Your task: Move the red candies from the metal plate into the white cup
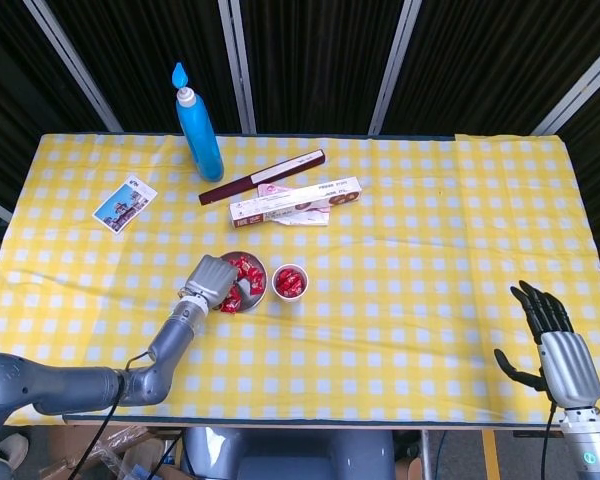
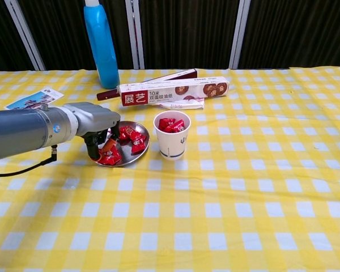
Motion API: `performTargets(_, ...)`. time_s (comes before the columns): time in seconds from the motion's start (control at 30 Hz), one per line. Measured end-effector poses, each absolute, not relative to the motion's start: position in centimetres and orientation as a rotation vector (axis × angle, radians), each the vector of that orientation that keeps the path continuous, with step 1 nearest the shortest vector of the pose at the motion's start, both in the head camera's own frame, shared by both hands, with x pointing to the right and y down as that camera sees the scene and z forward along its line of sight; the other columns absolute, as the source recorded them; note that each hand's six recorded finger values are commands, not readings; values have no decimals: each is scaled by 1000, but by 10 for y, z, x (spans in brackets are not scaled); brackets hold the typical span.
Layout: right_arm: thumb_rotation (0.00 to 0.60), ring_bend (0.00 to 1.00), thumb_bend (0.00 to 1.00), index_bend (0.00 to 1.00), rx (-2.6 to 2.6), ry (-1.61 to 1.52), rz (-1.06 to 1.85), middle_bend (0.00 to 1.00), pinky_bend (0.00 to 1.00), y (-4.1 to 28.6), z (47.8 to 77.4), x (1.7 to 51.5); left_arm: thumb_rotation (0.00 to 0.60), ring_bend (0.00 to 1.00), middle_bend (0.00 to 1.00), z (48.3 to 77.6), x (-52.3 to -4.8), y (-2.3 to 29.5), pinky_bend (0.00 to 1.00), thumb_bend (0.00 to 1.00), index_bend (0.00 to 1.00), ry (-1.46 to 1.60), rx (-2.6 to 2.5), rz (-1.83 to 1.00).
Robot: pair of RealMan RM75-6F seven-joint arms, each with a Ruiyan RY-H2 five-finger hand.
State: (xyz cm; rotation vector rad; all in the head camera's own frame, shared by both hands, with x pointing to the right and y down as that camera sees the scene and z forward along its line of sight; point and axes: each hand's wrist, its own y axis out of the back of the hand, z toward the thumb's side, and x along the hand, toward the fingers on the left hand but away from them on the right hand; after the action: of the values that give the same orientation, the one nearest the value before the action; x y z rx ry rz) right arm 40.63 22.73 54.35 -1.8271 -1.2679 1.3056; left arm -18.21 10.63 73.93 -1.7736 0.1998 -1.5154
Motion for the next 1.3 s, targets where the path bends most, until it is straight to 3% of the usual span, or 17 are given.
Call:
performTargets(0.63, 600, 0, 388, 0, -1828, -1264, 1308, 0, 0, 228, 544, 406, 600, 969, 935, 727, -186, 91, 1000, 356, 409, 267, -1766, -1493)
performTargets(1.3, 600, 0, 388, 0, -1831, -1264, 1309, 0, 0, 227, 544, 407, 600, 970, 934, 744, -178, 92, 1000, 356, 376, 263, -1764, -1514)
